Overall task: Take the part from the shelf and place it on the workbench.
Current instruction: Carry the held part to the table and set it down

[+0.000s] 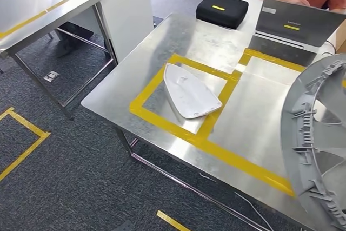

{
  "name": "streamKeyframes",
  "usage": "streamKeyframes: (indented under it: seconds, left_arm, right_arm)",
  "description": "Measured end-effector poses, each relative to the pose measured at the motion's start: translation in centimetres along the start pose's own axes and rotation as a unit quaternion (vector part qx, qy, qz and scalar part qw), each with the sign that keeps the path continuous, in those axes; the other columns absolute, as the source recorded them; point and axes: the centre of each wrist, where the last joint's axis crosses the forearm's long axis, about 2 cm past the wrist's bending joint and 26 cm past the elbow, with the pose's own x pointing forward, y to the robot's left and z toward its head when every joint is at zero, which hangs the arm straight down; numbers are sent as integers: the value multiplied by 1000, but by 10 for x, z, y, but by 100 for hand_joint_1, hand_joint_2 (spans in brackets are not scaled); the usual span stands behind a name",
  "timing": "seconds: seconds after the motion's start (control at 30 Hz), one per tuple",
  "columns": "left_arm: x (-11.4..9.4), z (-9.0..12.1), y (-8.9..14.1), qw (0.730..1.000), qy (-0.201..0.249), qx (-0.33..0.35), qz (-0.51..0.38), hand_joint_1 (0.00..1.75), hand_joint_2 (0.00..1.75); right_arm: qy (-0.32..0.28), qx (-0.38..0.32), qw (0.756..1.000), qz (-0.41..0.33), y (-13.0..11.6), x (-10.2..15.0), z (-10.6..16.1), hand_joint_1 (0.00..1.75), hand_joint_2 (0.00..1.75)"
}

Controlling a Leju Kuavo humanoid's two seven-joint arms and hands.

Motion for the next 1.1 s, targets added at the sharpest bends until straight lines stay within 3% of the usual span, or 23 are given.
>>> streamKeyframes:
  seconds: [1.1]
  left_arm:
    - [1, 0, -3, 1000, -2, -3, 6, 0, 175]
  right_arm:
    - [-9, 7, 1000, -5, 7, 2, 1, 175, 175]
